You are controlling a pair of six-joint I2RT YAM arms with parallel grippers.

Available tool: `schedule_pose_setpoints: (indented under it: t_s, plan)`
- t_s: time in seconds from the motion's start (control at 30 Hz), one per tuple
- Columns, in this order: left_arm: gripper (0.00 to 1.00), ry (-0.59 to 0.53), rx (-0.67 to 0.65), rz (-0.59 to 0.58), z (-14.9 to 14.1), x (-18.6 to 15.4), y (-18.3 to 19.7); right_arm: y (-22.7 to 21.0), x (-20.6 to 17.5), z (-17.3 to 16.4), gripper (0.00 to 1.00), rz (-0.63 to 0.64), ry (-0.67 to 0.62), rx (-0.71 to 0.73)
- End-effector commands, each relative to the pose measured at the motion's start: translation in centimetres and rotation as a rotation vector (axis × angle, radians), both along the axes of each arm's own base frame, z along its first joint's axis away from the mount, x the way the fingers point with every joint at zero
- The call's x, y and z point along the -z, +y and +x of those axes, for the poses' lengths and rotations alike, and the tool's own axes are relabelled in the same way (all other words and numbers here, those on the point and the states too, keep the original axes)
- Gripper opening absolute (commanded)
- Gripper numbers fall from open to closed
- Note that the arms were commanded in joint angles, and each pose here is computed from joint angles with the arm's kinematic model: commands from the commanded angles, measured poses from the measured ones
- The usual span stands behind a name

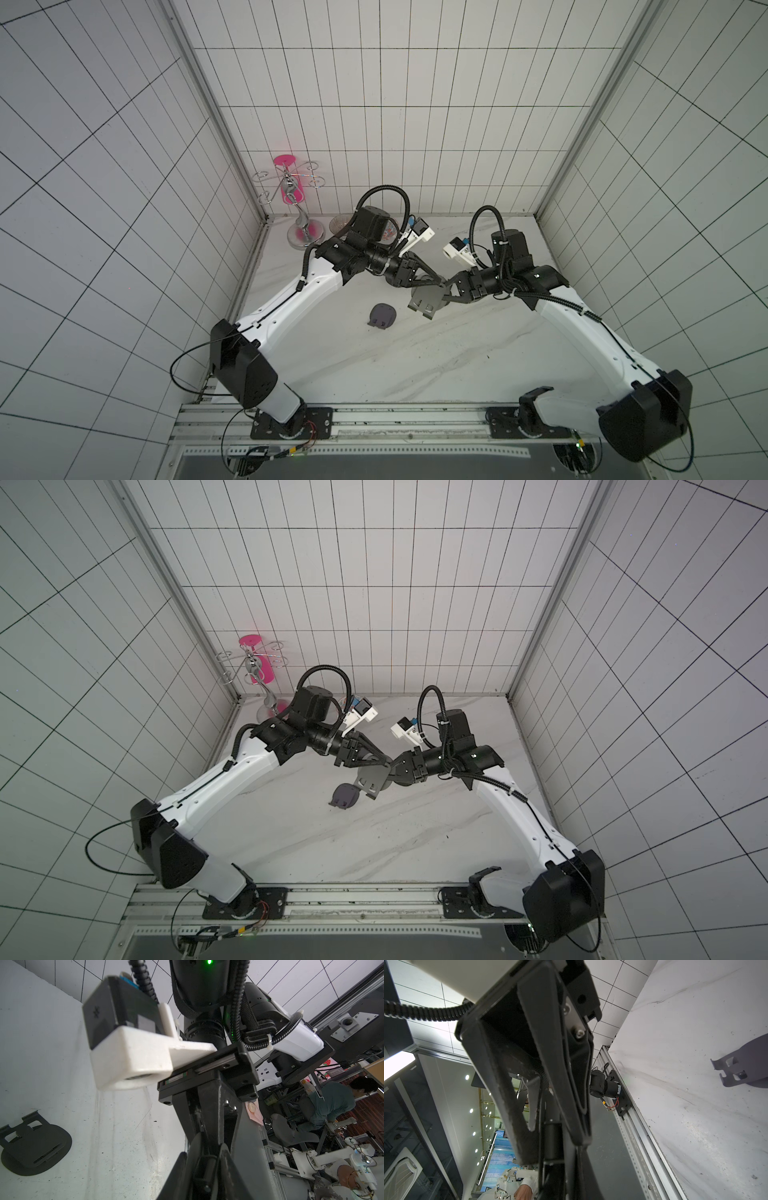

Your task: Open the phone stand

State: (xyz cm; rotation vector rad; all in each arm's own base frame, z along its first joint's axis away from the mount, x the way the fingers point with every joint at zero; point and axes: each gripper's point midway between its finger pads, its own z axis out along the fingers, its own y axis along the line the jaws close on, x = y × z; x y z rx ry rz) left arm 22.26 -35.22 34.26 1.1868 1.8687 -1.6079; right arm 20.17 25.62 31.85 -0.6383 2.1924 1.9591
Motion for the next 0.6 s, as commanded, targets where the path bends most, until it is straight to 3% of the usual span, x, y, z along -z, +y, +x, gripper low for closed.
schedule_pose_setpoints:
  t_s: [0.0, 0.17, 0.57]
  plan:
    - [0.0, -0.098, 0.102, -0.138, -2.9, -3.7, -0.1, -0.4, 1.1, 3.9, 0.0, -0.087, 0.072, 0.158]
    - [0.0, -0.099, 0.098, -0.214, -2.8, -5.9, 0.7, -0.4, 1.9, 4.2, 0.0, -0.099, 0.092, 0.161]
    - [0.0, -0.14, 0.117, -0.257, -3.3, -8.6, 1.1, 0.0, 5.5, 5.2, 0.0, -0.146, 0.188, 0.16]
